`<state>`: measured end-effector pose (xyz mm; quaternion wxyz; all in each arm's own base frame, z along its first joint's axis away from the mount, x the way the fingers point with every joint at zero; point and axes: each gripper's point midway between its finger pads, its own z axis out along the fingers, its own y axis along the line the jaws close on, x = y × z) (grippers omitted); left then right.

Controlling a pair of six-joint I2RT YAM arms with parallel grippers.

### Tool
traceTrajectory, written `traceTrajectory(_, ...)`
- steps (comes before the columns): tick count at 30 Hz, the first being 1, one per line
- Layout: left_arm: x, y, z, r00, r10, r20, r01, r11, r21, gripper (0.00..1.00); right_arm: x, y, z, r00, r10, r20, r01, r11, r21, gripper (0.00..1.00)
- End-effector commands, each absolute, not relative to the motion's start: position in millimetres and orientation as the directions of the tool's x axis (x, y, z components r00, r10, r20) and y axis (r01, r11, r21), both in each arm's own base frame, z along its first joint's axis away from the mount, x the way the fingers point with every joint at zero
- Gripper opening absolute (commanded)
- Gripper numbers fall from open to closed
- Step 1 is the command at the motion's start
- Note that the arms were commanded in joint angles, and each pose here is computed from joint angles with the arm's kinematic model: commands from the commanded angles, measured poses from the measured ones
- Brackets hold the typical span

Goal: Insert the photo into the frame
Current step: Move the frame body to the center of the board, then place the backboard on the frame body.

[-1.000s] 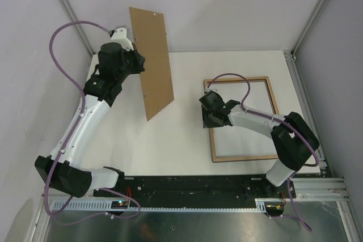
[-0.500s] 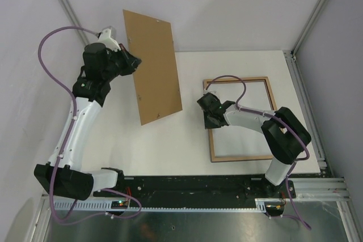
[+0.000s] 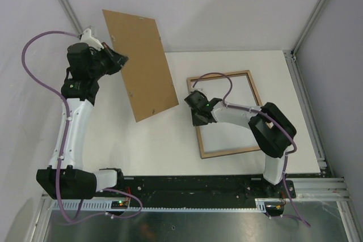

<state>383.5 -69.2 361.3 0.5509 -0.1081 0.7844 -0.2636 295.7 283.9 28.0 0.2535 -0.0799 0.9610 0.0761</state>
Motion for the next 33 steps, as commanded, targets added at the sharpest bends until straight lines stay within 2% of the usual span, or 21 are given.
traceTrajectory(1,379.4,-61.4,406.8,-0.262,-0.511,-0.818,0.194,0.803,-0.564,0.00,305.7,335.7,41.7,-0.865,-0.046,-0.499,-0.192,0.950,0.245,0.16)
traceTrajectory(9,383.9,-30.7,420.8,-0.214,-0.547,-0.809,0.156,0.799,-0.581,0.00,314.8,384.6,73.6,-0.854,-0.002,-0.521,-0.208,0.918,0.337,0.49)
traceTrajectory(14,385.9,-23.1,425.7,-0.201,-0.569,-0.798,0.153,0.786,-0.599,0.00,322.9,362.6,111.1,-0.823,0.043,-0.567,-0.201,0.911,0.361,0.61)
traceTrajectory(17,388.1,-26.1,428.2,-0.209,-0.584,-0.785,0.174,0.768,-0.617,0.00,327.7,332.6,131.7,-0.806,0.075,-0.587,-0.178,0.915,0.362,0.63)
traceTrajectory(23,388.8,-50.5,417.0,-0.312,-0.624,-0.717,0.269,0.666,-0.696,0.00,341.4,213.3,156.9,-0.739,0.230,-0.634,-0.001,0.940,0.342,0.66)
traceTrajectory(29,380.6,-93.5,384.9,-0.485,-0.625,-0.611,0.341,0.509,-0.791,0.00,360.7,81.9,140.5,-0.633,0.438,-0.639,0.275,0.898,0.343,0.66)
traceTrajectory(33,374.3,-129.4,366.2,-0.568,-0.582,-0.582,0.364,0.457,-0.812,0.00,362.1,40.8,117.9,-0.604,0.521,-0.603,0.374,0.853,0.363,0.64)
